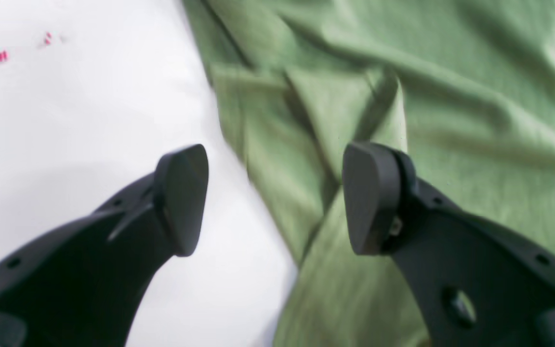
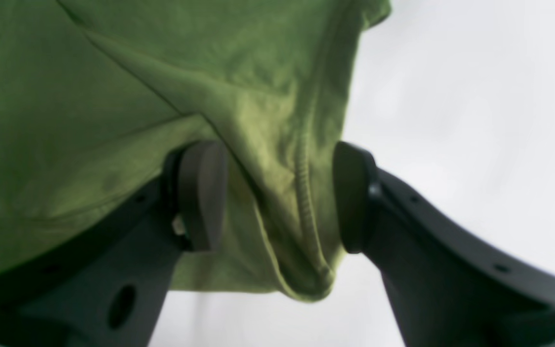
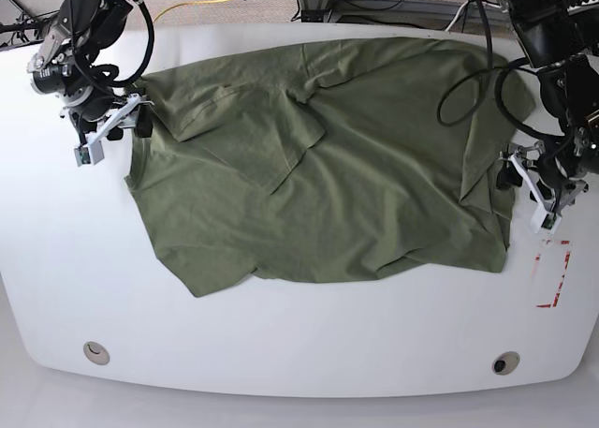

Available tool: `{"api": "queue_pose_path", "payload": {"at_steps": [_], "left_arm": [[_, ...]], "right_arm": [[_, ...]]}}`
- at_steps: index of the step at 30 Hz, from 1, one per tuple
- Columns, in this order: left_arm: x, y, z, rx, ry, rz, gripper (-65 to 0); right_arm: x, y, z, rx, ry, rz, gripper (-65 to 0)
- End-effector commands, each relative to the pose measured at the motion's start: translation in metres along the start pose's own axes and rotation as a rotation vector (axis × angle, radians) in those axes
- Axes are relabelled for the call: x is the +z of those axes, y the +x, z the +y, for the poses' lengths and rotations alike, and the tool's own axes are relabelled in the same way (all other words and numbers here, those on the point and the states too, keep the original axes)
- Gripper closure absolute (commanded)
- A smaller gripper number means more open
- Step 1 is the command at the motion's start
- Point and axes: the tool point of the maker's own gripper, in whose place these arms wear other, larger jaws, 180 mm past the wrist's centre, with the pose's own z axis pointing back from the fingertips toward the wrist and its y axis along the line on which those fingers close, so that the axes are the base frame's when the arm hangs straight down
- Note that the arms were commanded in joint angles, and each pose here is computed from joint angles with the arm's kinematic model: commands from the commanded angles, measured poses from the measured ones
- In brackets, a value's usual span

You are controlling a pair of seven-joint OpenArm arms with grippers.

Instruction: Fold the T-shirt properly

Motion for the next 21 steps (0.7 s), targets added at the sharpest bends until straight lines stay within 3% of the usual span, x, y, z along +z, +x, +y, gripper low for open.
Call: {"api": "queue_pose_path", "payload": {"at_steps": [1,7,11,21], "left_arm": [[0.019,-0.002,-0.006,-0.049,0.009,-0.028,-40.3],[0.044,-0.048,-0.028,-0.105,0.018,0.053,-40.3],[0.057,-0.084,-0.033,-0.013,0.042,0.084,-40.3],[0.089,-0.125,0.002,0.139,0.168,0.112,-40.8]], "right_arm": [[0.013,0.007,0.007,0.048,-0.006,-0.039,-34.4],[0.006,0.011,0.040,0.086,0.060,-0.047,-34.4],[-0.003,0.008,0.060,0.118,0.116,-0.025,-34.4],[-0.012,-0.008,0.092,0.171,0.203,0.029,-34.2]]}}
